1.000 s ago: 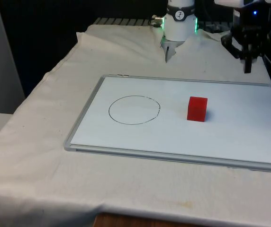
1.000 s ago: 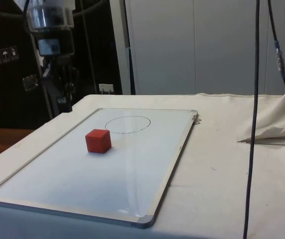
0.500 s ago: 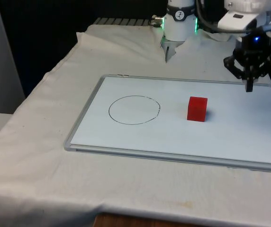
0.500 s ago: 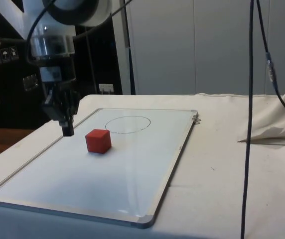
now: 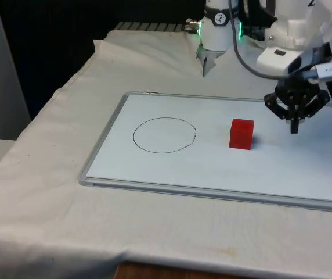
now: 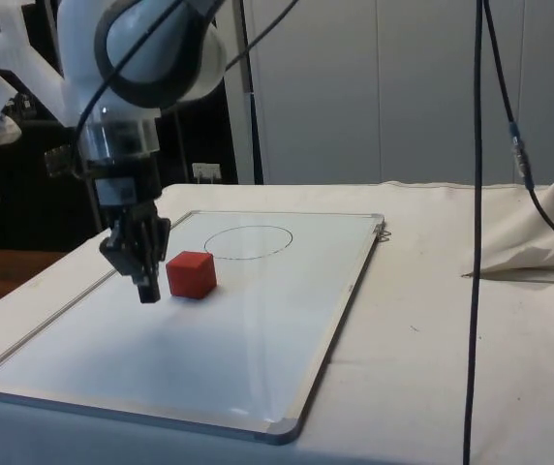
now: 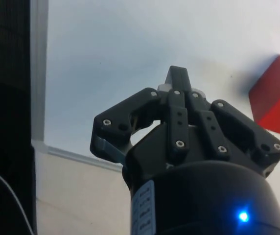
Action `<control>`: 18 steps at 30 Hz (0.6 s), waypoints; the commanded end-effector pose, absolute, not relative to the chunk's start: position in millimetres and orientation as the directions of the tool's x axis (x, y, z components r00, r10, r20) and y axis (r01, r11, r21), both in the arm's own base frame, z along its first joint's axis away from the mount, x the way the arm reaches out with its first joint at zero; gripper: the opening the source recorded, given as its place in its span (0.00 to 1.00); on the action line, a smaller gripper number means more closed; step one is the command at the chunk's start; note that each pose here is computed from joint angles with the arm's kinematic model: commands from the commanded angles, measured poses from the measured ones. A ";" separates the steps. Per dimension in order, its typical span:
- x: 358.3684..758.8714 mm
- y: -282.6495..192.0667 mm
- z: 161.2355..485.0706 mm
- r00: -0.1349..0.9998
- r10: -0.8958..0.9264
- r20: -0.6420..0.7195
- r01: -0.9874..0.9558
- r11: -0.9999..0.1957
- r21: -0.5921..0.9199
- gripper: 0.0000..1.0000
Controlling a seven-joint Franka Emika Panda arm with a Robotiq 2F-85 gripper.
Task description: Push the cube into the marked area.
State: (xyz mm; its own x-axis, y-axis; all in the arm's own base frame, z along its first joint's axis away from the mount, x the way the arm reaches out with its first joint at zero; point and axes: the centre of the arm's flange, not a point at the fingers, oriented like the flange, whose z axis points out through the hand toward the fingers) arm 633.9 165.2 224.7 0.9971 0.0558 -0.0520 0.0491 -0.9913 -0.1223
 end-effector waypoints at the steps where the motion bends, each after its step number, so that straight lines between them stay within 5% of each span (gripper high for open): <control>1: 633.8 164.5 220.5 0.997 0.054 -0.054 0.047 -0.991 -0.122 0.00; 18: 634.8 135.3 191.4 0.996 0.063 -0.071 0.059 -0.997 -0.059 0.00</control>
State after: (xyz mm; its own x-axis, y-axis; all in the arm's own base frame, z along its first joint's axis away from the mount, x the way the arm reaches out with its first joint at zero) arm 635.8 138.5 190.2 0.9958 0.0625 -0.0671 0.0578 -0.9959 -0.0698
